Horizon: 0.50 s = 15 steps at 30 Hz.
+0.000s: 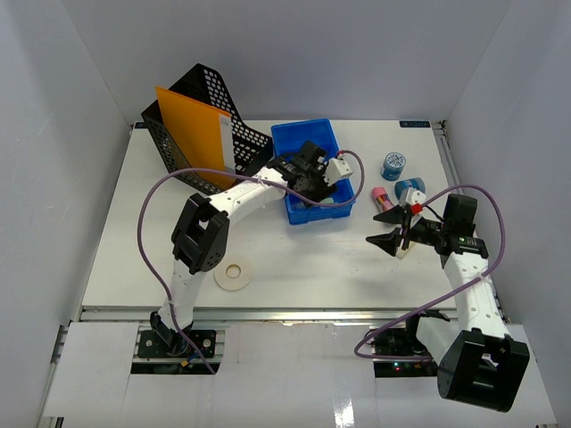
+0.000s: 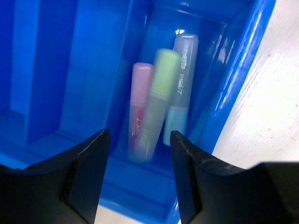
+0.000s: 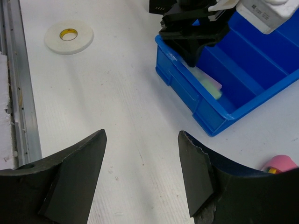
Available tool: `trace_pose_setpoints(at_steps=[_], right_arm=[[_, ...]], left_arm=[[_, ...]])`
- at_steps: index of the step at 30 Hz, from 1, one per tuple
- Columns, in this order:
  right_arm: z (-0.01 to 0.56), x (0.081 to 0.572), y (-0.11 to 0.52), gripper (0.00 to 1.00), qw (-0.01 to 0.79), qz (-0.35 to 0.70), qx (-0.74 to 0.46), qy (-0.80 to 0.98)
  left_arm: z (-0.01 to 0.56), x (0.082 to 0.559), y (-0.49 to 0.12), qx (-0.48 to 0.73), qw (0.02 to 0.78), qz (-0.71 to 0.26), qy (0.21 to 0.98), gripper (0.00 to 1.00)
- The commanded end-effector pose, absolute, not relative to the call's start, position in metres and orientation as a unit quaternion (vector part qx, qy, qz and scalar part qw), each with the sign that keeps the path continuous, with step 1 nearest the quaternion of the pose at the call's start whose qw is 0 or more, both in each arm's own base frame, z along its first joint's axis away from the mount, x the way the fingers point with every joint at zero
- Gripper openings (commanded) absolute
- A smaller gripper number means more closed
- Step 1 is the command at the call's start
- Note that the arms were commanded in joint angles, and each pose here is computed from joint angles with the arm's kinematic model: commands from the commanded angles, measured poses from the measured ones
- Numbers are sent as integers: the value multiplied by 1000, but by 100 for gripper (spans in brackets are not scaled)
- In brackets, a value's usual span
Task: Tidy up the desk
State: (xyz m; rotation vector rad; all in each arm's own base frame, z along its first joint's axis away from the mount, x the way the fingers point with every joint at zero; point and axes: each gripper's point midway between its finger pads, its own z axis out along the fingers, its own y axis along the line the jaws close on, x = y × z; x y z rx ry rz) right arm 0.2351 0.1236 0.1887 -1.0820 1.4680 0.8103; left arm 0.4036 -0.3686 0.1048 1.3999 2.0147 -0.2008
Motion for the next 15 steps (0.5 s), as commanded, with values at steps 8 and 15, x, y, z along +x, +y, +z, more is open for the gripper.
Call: trace_pose_setpoints(at_steps=[8, 15], right_arm=[[183, 269, 89, 72, 523, 250, -379, 721], [168, 296, 31, 75, 470, 133, -229, 842]], left_arm=[[226, 392, -374, 448, 469, -146, 747, 79], [298, 331, -315, 345, 574, -206, 713, 95]])
